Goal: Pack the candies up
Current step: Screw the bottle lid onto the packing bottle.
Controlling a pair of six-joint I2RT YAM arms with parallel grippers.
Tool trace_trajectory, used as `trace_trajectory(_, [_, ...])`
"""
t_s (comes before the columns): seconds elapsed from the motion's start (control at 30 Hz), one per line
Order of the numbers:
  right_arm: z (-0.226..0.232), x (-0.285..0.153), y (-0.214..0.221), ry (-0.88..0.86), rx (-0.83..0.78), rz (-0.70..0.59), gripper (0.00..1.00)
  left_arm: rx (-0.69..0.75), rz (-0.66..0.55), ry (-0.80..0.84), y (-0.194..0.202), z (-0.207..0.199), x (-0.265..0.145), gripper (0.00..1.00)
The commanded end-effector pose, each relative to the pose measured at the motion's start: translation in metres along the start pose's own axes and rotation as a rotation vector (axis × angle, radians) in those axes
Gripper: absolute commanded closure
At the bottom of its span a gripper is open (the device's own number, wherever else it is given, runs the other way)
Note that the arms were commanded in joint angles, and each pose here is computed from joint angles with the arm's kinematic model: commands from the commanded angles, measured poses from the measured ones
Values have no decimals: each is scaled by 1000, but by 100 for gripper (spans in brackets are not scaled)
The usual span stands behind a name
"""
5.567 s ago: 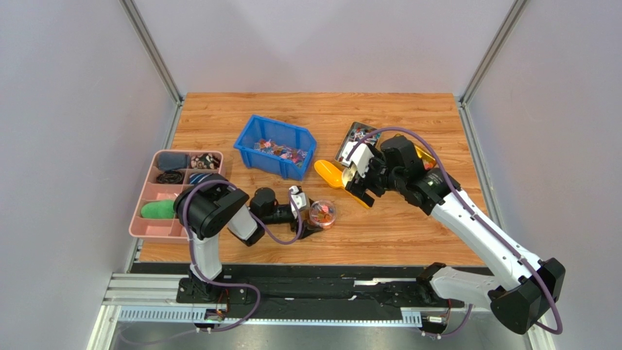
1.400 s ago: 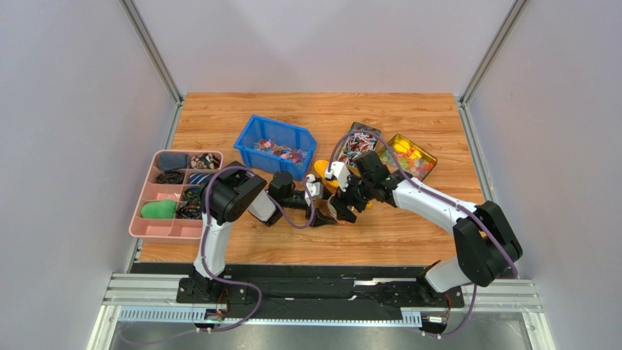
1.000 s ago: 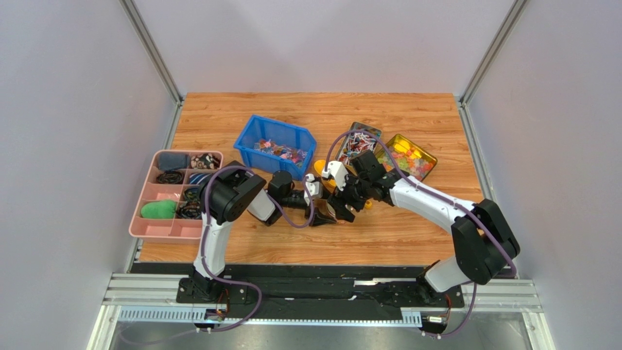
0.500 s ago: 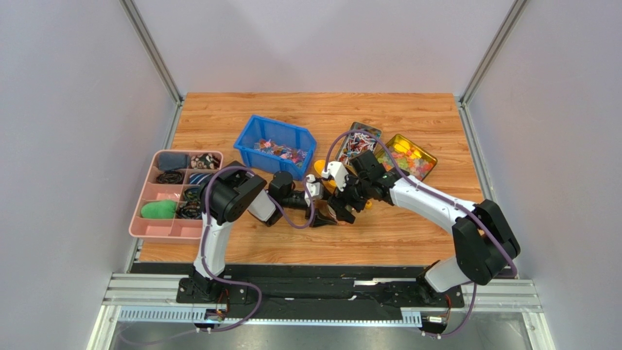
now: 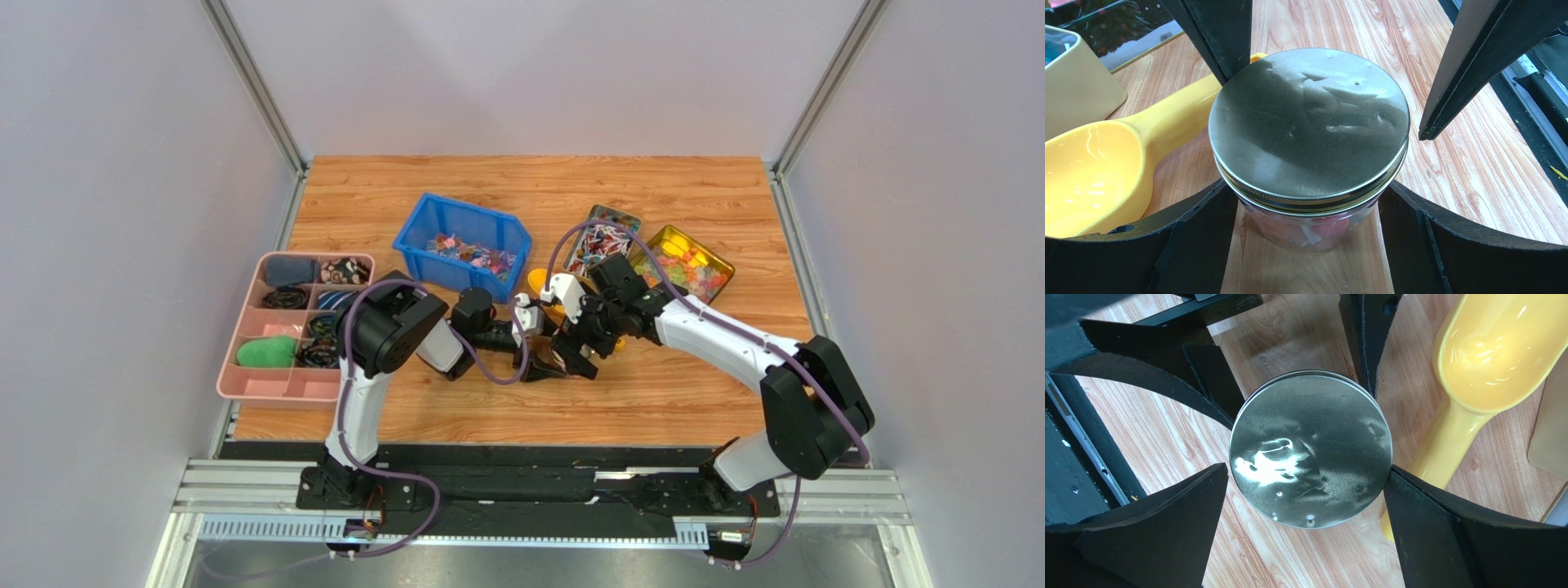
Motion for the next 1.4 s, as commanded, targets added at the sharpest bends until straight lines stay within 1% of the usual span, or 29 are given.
trace_trajectory(0.0, [9, -17, -19, -19, -38, -52, 0, -33, 19, -4, 5, 1, -1, 21])
trace_trajectory(0.17, [3, -23, -21, 25, -52, -66, 0, -32, 18, -4, 4, 1, -1, 22])
trace_trajectory(0.4, [1, -25, -22, 36, -54, -66, 0, -38, 19, -4, 5, 1, -1, 22])
trace_trajectory(0.97, [-20, -40, -24, 87, -8, -103, 0, -43, 18, -3, 5, 1, -1, 23])
trace_trajectory(1.07, [-24, -44, -29, 100, -5, -119, 3, -42, 17, -5, 5, 2, -1, 23])
trace_trajectory(1.1, [-27, -45, -31, 112, -2, -121, 6, -43, 16, -2, 4, 1, -1, 23])
trace_trajectory(1.17, [-28, -46, -38, 115, -4, -130, 8, -42, 15, -1, 4, 1, -1, 23])
trace_trajectory(1.37, [-36, -36, -42, 135, 8, -109, 9, -42, 15, -2, 4, 2, -1, 23])
Point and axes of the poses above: each gripper's point midway between its finger pads, its own x axis out along the fingers, its own z axis along the line the jaws close on, y = z × x, the point moved 2 cm from there along -x, back along the fingers, and after that the axes turned 5 degrees about x, right-handed, at the moved point
